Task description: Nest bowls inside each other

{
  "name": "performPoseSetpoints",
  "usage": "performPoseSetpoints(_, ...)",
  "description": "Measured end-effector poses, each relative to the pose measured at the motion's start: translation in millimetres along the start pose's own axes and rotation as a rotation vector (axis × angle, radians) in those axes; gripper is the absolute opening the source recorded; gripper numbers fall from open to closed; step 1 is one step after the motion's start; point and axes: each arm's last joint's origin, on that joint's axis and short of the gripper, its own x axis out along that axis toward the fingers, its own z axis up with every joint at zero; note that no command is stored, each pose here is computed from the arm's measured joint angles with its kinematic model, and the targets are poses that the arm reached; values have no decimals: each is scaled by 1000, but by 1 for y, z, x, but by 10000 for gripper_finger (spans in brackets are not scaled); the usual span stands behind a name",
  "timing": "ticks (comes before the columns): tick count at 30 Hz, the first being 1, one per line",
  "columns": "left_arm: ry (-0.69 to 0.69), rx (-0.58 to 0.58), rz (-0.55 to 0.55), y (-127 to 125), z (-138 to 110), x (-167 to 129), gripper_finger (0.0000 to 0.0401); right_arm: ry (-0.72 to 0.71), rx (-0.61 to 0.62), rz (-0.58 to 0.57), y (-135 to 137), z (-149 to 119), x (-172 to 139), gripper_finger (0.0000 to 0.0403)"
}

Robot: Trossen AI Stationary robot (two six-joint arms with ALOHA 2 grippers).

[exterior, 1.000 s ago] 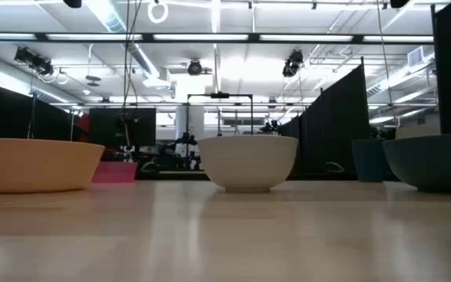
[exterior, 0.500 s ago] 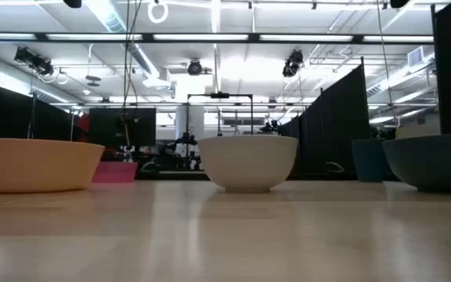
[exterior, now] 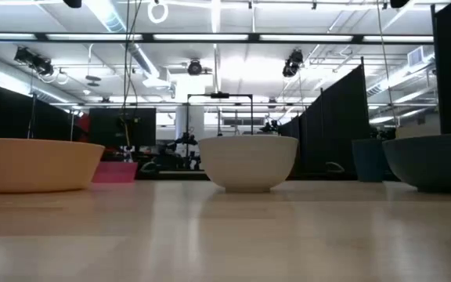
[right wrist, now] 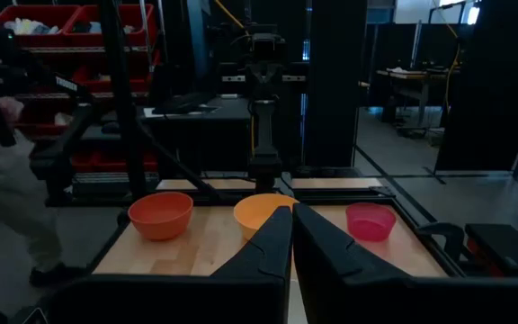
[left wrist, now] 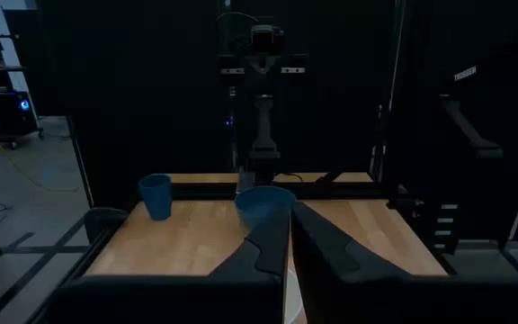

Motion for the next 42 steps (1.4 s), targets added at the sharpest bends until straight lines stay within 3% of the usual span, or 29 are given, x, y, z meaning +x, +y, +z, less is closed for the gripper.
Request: performPoseSetpoints(42, -45, -4, -1, 0, 4, 0, 5, 1, 0, 0, 0, 0, 0, 0)
